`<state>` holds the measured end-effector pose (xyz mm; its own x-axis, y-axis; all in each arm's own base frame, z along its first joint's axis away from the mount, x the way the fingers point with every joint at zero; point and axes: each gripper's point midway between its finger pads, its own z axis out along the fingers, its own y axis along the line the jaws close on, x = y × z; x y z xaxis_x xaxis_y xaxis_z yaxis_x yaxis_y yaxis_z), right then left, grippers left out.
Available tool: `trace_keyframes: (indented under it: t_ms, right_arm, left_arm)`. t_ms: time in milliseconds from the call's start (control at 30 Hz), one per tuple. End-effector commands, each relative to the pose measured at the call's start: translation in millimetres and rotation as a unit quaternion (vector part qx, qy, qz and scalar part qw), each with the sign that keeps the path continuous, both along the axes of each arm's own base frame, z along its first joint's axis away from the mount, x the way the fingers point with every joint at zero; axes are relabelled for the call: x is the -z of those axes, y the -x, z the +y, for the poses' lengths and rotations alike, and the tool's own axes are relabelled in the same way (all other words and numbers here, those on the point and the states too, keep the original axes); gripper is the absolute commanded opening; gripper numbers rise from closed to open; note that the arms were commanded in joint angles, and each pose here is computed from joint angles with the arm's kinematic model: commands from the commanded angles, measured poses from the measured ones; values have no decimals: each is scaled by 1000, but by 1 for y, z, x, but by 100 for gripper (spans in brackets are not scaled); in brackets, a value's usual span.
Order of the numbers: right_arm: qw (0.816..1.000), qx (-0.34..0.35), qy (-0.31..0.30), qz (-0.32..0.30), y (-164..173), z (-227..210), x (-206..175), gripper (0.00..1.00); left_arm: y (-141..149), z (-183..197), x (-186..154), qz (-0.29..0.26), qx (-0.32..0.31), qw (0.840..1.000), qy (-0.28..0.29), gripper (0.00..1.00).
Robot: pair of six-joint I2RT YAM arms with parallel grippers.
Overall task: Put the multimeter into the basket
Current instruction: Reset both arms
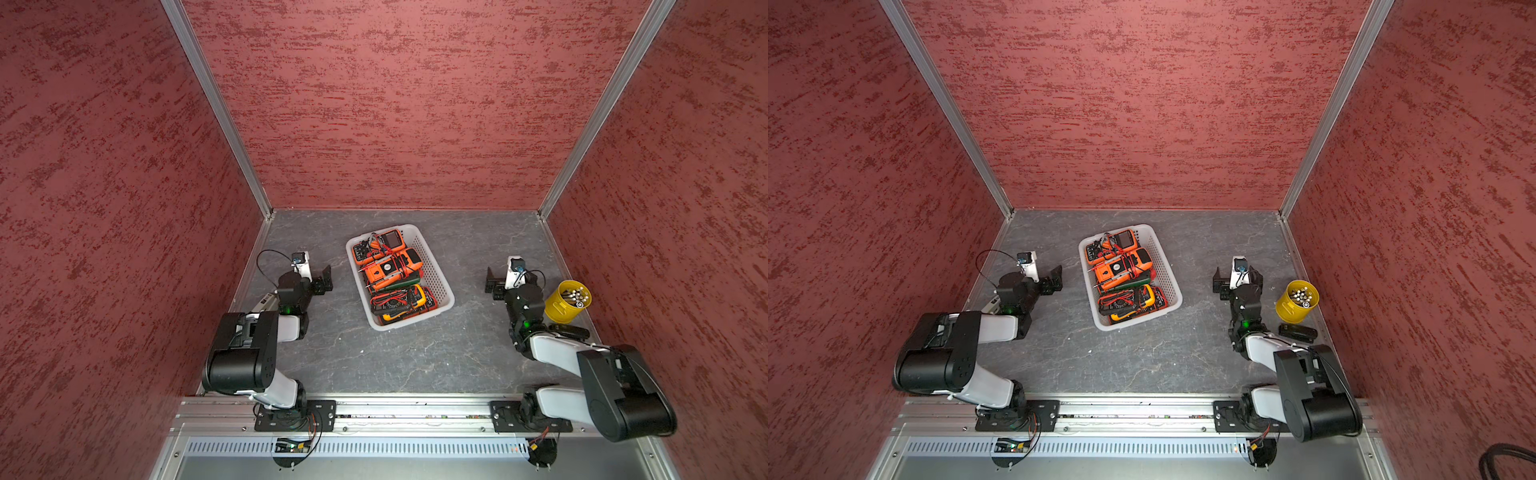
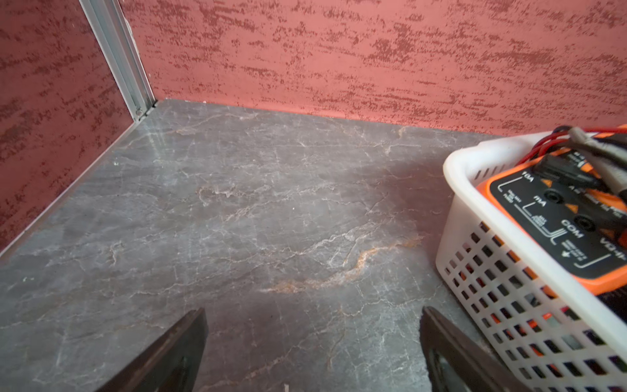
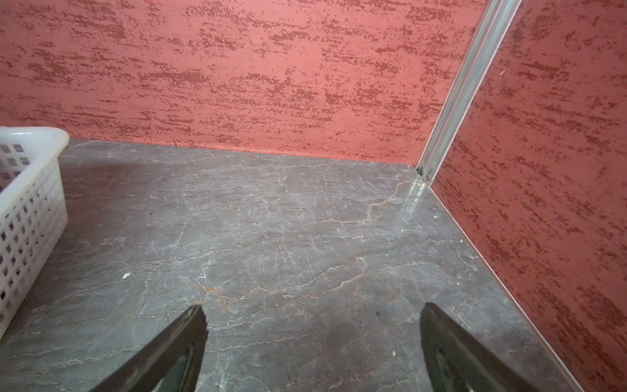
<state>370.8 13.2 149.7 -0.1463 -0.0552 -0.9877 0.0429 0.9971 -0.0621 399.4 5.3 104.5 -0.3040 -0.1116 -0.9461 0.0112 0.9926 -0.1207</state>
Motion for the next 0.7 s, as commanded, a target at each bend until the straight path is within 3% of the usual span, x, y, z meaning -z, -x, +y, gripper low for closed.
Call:
trace_keyframes:
  t_ms: [0, 167, 433, 667]
  right_arm:
    - [999, -28, -24, -32, 2, 3, -1, 99]
    - [999, -26, -33, -14, -7, -2, 22, 99]
    - [997, 34, -45, 45, -32, -21, 32, 99]
    - [997, 36, -44, 43, -32, -21, 32, 99]
  left_arm:
    - [-2, -1, -10, -23, 4, 1000, -6, 100]
    - [-2, -1, -9, -21, 2, 1000, -9, 100]
    - [-3, -2, -9, -21, 2, 1000, -12, 100]
    - [-3, -2, -9, -21, 2, 1000, -11, 100]
